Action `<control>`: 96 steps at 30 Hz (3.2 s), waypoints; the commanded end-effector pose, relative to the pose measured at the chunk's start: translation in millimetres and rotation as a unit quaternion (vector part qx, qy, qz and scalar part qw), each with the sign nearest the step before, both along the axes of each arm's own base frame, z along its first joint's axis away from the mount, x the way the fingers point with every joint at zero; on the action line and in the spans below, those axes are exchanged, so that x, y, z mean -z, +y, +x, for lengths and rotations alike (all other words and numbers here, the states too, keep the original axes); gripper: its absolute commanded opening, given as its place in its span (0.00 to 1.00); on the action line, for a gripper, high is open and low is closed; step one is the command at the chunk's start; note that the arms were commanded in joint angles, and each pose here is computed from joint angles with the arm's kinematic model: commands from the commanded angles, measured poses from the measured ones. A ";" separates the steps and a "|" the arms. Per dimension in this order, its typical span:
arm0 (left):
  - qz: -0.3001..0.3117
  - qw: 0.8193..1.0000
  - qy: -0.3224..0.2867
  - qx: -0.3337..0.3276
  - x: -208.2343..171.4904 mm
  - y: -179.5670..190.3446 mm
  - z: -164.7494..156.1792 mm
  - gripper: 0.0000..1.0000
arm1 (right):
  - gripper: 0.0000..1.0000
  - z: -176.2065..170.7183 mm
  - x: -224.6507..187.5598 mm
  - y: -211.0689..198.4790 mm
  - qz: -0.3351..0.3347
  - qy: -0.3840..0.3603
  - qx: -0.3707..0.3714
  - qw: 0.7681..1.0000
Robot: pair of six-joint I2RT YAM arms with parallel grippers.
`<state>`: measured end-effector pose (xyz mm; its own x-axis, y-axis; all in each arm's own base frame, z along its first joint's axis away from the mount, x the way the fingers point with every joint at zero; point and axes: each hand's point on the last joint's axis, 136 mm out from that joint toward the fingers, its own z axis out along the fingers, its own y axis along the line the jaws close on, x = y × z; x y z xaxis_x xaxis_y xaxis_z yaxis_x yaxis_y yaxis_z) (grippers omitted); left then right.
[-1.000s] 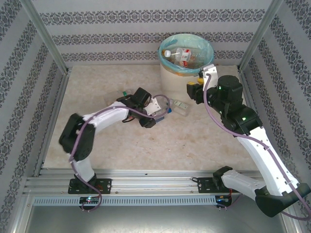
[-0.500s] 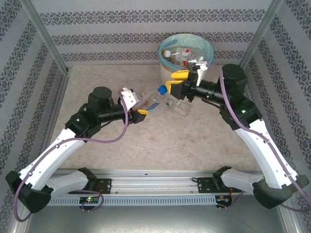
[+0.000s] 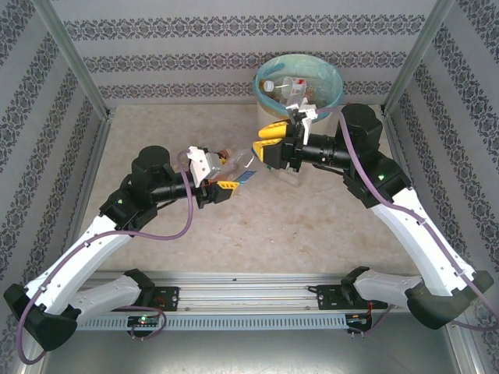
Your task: Put the plastic bottles in the bin
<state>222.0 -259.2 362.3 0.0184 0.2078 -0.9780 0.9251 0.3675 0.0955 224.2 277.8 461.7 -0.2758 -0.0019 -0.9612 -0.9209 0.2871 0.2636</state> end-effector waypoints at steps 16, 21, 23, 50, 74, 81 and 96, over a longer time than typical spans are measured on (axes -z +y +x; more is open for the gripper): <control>-0.063 0.996 -0.039 -0.044 -22.8 5.7 10.7 0.77 | 0.00 5.4 -9.6 11.9 -0.002 -0.019 0.000 1.000; -0.094 0.987 -0.078 -0.106 -38.1 21.5 22.3 0.99 | 0.00 49.9 -30.9 -18.1 -0.043 -0.077 0.149 0.985; -0.097 0.982 -0.086 -0.136 -40.3 29.7 27.9 1.00 | 0.00 70.3 -42.7 -35.5 -0.048 -0.097 0.202 0.973; -0.027 0.978 -0.082 -0.190 11.2 42.5 46.6 1.00 | 0.00 274.1 66.9 -122.4 -0.242 0.076 0.379 0.890; -0.018 0.978 -0.072 -0.195 20.0 44.5 53.2 1.00 | 0.00 320.3 116.6 -196.4 -0.311 0.108 0.467 0.821; -0.020 0.978 -0.063 -0.197 25.2 43.5 55.8 1.00 | 0.00 316.2 172.8 -171.7 -0.319 0.177 0.401 0.840; -0.019 0.979 -0.056 -0.195 31.4 42.7 55.7 1.00 | 0.00 309.3 230.6 -179.4 -0.352 0.225 0.390 0.820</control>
